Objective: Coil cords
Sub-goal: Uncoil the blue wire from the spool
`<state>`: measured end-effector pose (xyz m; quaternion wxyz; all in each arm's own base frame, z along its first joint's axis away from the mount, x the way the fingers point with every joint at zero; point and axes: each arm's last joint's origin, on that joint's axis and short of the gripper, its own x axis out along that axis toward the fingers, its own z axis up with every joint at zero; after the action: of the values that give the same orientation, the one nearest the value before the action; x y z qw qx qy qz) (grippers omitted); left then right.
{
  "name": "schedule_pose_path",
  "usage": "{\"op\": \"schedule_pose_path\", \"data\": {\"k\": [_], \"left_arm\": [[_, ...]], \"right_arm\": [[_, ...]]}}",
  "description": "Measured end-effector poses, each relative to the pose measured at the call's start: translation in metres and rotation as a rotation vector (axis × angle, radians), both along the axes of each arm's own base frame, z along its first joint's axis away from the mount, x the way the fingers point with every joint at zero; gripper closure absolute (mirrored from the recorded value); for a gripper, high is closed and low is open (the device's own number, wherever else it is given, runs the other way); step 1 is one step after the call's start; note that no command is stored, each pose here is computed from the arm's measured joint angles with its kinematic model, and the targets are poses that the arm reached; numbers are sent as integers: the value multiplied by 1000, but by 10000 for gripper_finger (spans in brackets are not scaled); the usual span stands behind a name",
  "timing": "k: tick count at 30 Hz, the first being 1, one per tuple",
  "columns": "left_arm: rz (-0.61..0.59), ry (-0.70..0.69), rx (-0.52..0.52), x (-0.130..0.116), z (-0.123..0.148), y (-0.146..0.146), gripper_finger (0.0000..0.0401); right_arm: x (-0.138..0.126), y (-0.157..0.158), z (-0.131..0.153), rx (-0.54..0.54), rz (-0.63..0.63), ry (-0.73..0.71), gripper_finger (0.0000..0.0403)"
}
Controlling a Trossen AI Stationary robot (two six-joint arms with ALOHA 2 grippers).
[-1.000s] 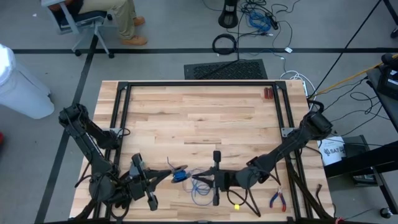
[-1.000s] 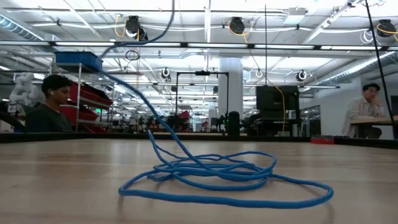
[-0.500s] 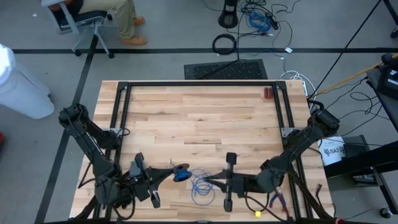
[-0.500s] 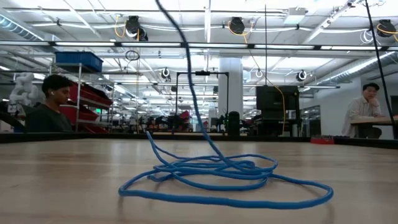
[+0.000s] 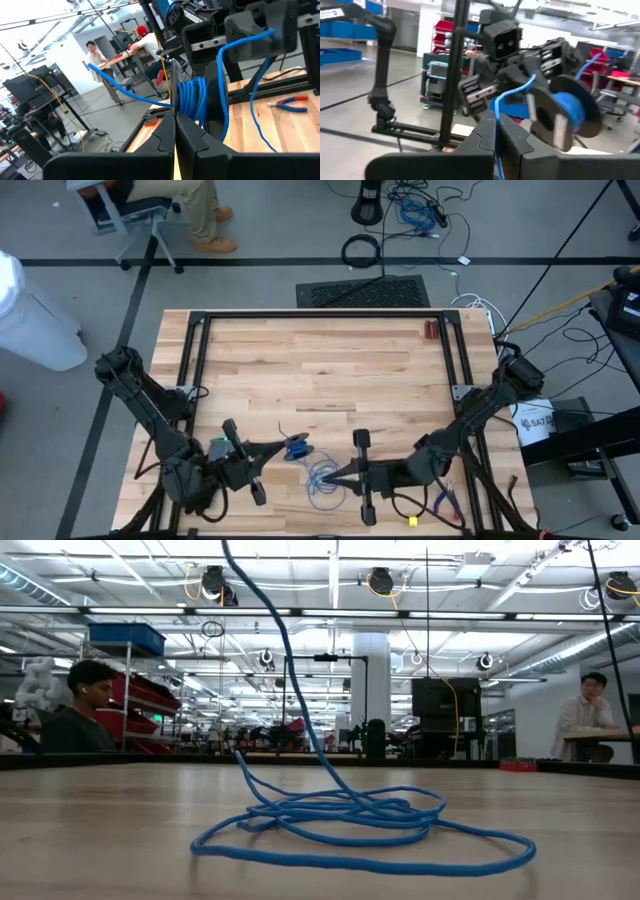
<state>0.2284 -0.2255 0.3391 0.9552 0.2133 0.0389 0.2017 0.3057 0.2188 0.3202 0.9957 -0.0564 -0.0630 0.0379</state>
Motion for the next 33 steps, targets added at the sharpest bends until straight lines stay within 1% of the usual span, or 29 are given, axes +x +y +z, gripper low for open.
{"op": "schedule_pose_path", "data": {"k": [5, 8, 10, 12, 15, 21, 25, 33], "left_arm": [[1, -10, -23, 0, 0, 0, 399], [1, -11, -24, 0, 0, 0, 399], [1, -11, -24, 0, 0, 0, 399], [1, -11, -24, 0, 0, 0, 399], [1, -13, -27, 0, 0, 0, 399], [-5, -22, -37, -1, 1, -1, 399], [-18, -39, -57, -4, 4, -4, 399], [-54, -52, -72, -12, 12, -12, 399]], "right_arm": [[6, -1, -9, -11, 1, 30, 403], [10, -2, -13, -22, 53, 43, 403], [13, -4, -14, -6, 82, 60, 403], [15, -8, -17, 5, 78, 85, 403], [18, -11, -21, -10, 81, 125, 403], [19, -16, -36, -61, 65, 265, 403], [19, -21, -47, -67, 40, 375, 403], [22, -36, -61, -60, -22, 521, 401]]}}
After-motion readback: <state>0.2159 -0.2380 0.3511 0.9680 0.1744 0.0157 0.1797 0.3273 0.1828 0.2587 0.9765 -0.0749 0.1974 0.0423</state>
